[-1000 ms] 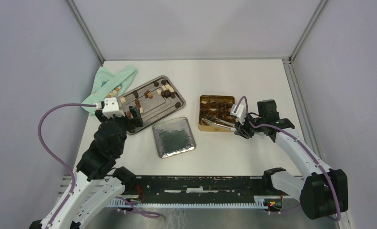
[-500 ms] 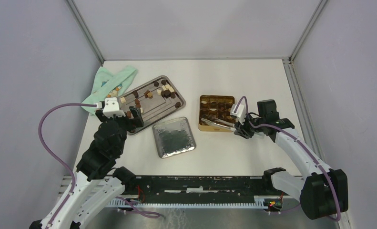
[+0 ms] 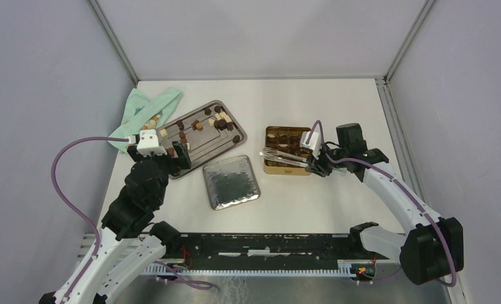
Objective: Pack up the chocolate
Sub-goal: Place the fake chocolate in the packing box, then pick up the fake chocolate from the plate.
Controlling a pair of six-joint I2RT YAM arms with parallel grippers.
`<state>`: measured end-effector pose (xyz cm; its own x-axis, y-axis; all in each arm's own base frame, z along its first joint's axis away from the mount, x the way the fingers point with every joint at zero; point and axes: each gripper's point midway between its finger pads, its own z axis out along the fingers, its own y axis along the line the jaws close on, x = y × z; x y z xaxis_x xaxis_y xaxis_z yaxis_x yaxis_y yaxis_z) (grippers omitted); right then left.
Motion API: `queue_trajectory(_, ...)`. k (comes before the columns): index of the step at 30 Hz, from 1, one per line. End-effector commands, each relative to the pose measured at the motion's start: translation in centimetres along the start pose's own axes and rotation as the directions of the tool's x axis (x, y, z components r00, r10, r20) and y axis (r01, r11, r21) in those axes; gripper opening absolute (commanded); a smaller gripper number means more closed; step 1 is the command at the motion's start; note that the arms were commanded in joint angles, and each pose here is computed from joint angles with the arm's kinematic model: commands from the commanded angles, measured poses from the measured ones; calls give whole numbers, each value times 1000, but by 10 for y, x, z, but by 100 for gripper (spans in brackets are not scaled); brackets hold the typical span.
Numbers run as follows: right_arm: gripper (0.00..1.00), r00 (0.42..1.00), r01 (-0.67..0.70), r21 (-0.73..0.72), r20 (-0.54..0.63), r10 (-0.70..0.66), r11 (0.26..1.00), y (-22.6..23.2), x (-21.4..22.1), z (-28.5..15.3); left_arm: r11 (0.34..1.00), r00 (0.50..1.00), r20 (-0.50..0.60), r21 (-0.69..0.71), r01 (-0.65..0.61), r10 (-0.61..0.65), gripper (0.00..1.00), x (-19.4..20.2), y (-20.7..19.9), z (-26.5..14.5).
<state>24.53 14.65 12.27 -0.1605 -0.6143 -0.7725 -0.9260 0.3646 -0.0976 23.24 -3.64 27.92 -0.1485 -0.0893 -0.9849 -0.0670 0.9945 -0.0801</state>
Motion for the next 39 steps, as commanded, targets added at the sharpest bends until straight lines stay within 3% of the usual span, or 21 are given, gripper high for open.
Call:
queue_trajectory(1,38,991,119,5,58,-119,993,-11,-54,7,1000,999,36,14,-4,4,99,-10,-1,0)
queue_trajectory(14,37,962,253,-140,-64,-264,957,10,-131,113,1000,999,52,17,7,-8,99,-14,0,-3)
queue_trajectory(23,38,956,270,-131,-85,-282,954,5,-187,187,1000,997,72,9,22,-23,99,-18,4,-7)
queue_trajectory(29,38,965,231,-130,-94,-244,964,0,-194,227,1000,997,78,13,26,-27,99,-19,4,-8)
queue_trajectory(39,41,971,216,-119,-78,-226,969,-2,-196,248,999,996,83,16,28,-30,99,-21,5,-9)
